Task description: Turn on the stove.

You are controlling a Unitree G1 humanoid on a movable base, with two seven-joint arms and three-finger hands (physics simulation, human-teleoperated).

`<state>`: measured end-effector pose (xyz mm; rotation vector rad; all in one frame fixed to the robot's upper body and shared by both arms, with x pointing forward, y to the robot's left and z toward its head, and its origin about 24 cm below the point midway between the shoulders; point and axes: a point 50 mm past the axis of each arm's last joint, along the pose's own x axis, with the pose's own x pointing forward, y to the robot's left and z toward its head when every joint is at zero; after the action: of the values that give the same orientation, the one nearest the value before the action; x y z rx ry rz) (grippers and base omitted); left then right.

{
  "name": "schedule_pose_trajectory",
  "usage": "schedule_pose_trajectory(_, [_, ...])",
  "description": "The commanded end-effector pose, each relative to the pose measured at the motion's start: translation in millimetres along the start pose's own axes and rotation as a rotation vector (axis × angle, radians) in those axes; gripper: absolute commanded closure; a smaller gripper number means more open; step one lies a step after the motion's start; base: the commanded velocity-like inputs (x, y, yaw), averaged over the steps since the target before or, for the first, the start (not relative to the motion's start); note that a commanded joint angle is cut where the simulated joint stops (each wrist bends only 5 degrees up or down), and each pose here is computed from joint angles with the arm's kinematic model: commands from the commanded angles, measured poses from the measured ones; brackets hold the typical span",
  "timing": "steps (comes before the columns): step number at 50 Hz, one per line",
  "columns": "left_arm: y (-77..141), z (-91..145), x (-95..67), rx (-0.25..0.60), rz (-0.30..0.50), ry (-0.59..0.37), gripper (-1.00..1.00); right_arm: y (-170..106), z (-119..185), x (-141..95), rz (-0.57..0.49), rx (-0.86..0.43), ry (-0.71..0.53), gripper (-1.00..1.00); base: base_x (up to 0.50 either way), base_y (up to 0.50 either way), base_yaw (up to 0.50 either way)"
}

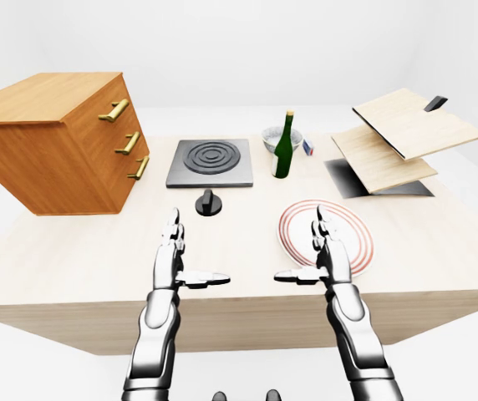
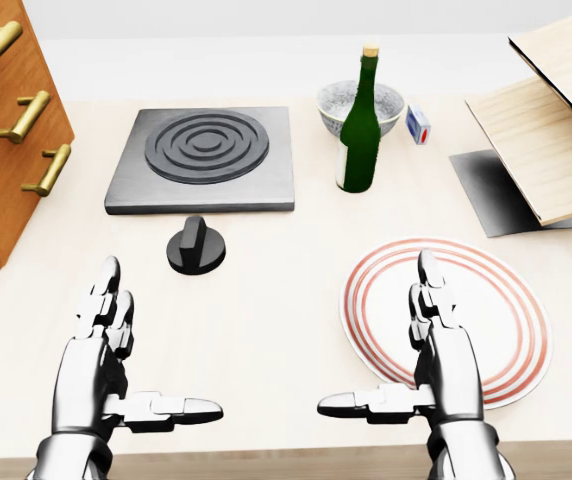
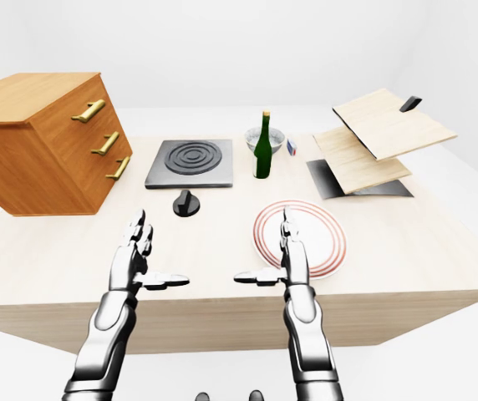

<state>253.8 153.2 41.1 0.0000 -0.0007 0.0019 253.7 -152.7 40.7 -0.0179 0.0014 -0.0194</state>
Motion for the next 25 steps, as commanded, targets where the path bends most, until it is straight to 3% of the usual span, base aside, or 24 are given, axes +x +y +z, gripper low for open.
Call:
schedule_pose_trajectory(1, [7.3, 0.9, -0.7, 0.0, 0.005, -0.004, -1.0, -7.8, -2.4, 4.8, -0.048, -0.044, 0.022, -1.0, 0.0, 0.0, 0.0])
schedule_pose_trajectory(13, [5.8, -1.8, 0.3, 0.007, 0.001, -0.001, -1.0, -7.3, -3.4, 3.4, -0.004, -0.017, 0.031, -1.0, 0.04, 0.0, 0.0])
schedule_pose_trajectory(25, [5.6, -1.7, 0.4, 0.008, -0.002, -0.001, -1.0, -5.9, -4.0, 2.4, 0.016, -0.013, 0.031, -1.0, 0.45, 0.0, 0.0])
